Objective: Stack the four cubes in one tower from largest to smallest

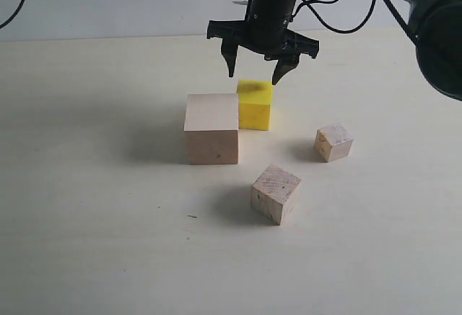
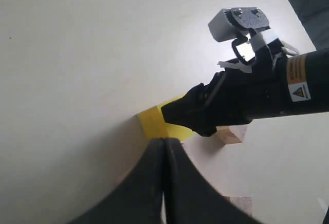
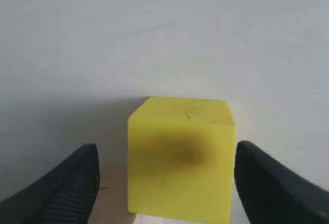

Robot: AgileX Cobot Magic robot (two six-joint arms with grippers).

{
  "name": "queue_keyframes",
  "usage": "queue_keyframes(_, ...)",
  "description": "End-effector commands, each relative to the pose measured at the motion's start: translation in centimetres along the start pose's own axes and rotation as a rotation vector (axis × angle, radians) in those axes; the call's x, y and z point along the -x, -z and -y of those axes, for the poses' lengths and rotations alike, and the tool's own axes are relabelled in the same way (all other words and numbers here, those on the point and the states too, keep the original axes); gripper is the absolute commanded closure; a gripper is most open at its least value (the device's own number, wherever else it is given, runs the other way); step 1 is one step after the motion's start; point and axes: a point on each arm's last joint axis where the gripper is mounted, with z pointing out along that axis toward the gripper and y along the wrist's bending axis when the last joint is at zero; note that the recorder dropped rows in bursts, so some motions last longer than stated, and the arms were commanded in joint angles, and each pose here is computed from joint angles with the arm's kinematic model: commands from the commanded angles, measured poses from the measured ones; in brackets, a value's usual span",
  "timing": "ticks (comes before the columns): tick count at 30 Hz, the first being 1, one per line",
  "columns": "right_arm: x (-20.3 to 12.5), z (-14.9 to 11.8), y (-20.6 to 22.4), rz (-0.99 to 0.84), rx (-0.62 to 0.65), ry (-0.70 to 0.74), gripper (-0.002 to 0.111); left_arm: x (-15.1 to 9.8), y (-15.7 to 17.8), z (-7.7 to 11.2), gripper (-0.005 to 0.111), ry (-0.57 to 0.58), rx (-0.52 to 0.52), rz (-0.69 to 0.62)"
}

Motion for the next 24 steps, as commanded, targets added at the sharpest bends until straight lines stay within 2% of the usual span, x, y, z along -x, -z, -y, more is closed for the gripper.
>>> queue_keyframes(1,0.0,0.0,0.3,0.010,0.004,0.043,0.038,0.1,0.4,0.4,0.107,-0.006,-0.012,0.016)
queue_keyframes(5,0.1,0.0,0.2,0.011,-0.003,0.145,0.038,0.2,0.4,0.4,0.107,-0.007,-0.021,0.021)
queue_keyframes(6,0.1,0.0,0.2,0.011,-0.002,0.153,0.034,0.2,0.4,0.5,0.107,-0.007,-0.022,0.022)
queue_keyframes(8,0.1,0.0,0.2,0.012,-0.003,0.109,0.028,0.2,0.4,0.6,0.107,-0.002,-0.033,0.029)
queue_keyframes(12,0.1,0.1,0.2,0.015,-0.008,0.044,0.028,0.2,0.4,0.6,0.107,-0.005,-0.033,0.029)
queue_keyframes(18,0.1,0.1,0.2,0.016,-0.010,0.050,0.027,0.2,0.4,0.6,0.107,-0.004,-0.034,0.029)
queue_keyframes(21,0.1,0.1,-0.3,0.005,-0.012,0.039,0.020,0.3,0.4,0.6,0.107,-0.006,-0.036,0.031)
queue_keyframes(24,0.0,0.1,-0.9,-0.012,-0.009,0.036,0.020,0.3,0.4,0.6,0.107,-0.008,-0.036,0.031)
